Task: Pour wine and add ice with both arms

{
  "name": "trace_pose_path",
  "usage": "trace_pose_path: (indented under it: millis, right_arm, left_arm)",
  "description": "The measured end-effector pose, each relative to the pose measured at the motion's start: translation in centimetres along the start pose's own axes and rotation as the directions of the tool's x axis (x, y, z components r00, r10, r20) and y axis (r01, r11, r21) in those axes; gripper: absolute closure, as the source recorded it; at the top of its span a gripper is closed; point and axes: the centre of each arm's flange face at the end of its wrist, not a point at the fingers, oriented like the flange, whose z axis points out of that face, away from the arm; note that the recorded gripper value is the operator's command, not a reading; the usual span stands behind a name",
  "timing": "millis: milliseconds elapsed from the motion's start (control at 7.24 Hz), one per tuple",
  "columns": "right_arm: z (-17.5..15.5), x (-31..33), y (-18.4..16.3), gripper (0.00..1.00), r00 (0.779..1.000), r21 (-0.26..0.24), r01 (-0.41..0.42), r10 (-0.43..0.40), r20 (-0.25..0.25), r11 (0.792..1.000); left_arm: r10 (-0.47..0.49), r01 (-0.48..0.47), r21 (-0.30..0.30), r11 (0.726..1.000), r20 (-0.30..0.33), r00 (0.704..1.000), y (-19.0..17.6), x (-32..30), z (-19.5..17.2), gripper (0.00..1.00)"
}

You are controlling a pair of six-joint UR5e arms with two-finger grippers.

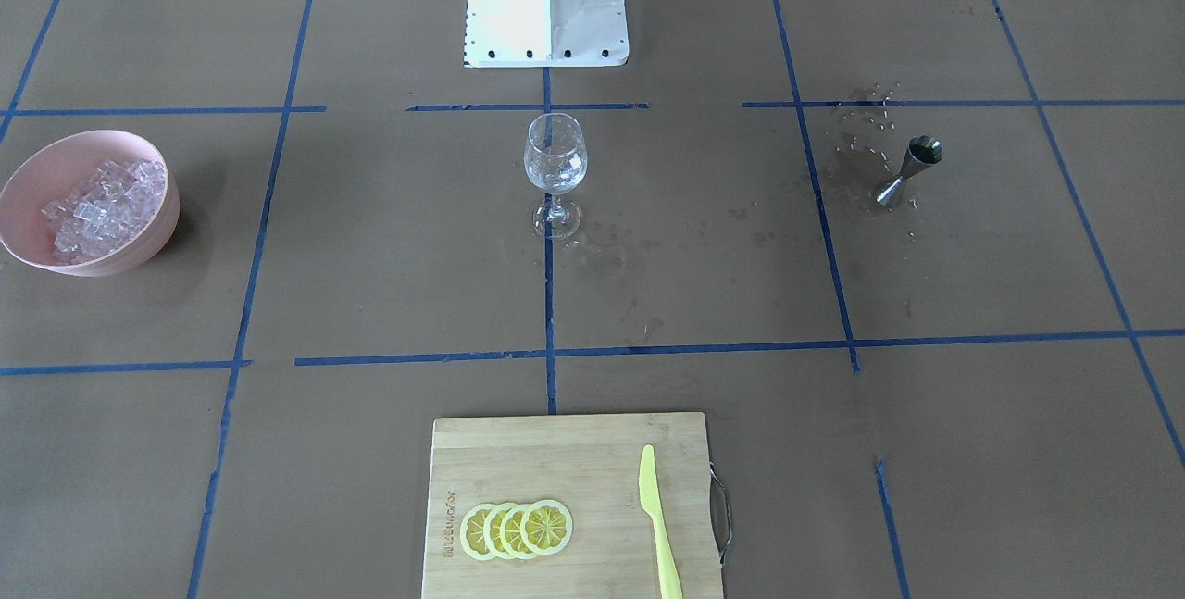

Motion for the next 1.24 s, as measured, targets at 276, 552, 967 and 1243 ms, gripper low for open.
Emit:
trace_pose_path:
  millis: [276,552,967,1243]
  right_arm:
    - [-0.6,-0.8,0.1,0.00,1.000,0.014,0.017,-0.017,0.005,1.000]
    - [0.1,-1.8,0.0,0.00,0.998,0.021,0.055,-0.055,0.007,0.998]
    - [2.9,-2.2,0.9,0.00,0.990,0.043,0.138,-0.139,0.019,0.989]
    - [3.2,-1.8,1.7,0.00,0.985,0.068,0.167,-0.170,0.028,0.984]
  left_arm:
    - [-0.017,0.017,0.009,1.000,0.028,0.999,-0.1,0.1,-0.3,0.00]
    - [0.010,-0.011,0.035,0.999,0.019,1.000,0.3,2.0,-1.3,0.00]
    - [0.145,-0.140,0.070,0.988,-0.073,0.987,0.0,7.9,0.4,0.01]
    - [0.222,-0.207,0.134,0.969,-0.105,0.969,3.4,8.7,3.2,0.01]
